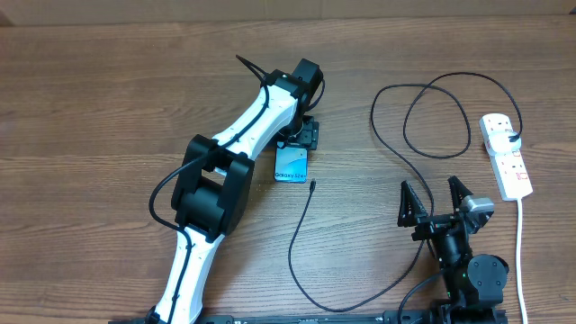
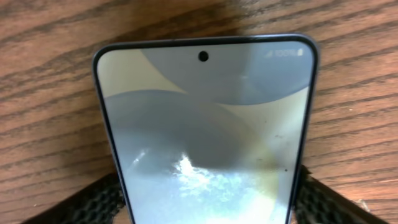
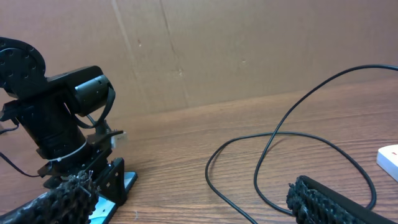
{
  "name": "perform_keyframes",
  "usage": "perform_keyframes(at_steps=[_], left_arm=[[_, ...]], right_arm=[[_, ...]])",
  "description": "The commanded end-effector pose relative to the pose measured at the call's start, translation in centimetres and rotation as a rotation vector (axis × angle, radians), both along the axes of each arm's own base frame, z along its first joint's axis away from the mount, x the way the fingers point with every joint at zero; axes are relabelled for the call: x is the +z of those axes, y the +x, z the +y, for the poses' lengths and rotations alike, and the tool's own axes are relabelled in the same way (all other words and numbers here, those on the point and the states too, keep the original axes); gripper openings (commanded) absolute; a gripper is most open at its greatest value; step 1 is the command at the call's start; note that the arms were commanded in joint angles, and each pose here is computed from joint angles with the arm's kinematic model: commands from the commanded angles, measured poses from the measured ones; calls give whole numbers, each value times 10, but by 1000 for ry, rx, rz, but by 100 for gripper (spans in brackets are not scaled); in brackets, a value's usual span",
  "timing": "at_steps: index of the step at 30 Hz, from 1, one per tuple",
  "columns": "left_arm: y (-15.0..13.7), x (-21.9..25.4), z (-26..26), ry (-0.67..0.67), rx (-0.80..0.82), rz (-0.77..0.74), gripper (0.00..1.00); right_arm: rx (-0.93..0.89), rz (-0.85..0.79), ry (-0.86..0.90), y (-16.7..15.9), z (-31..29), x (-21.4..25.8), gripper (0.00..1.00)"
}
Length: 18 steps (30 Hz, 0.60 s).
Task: Plug charger to phone and switch on socket
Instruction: 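Lower the left gripper and close it on the phone's top edge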
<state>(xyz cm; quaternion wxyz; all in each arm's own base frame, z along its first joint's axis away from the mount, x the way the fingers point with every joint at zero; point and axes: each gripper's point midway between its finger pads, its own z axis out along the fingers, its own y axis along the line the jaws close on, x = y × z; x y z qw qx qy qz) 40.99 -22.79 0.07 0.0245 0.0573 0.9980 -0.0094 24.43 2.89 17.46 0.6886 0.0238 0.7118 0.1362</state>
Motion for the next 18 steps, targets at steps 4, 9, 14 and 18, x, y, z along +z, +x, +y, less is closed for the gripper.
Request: perform_keyframes(at_steps=[4, 9, 14, 18], left_arm=[[-22, -32, 8, 35, 15, 103, 70], [-17, -32, 12, 60, 58, 74, 65], [-16, -32, 13, 63, 79, 71, 73], [-17, -32, 13, 66, 84, 74, 78]], right_arm=[[1, -2, -2, 0, 1, -2, 100], [1, -2, -2, 0, 1, -2, 100], [1, -2, -2, 0, 1, -2, 100], [1, -2, -2, 0, 1, -2, 100]])
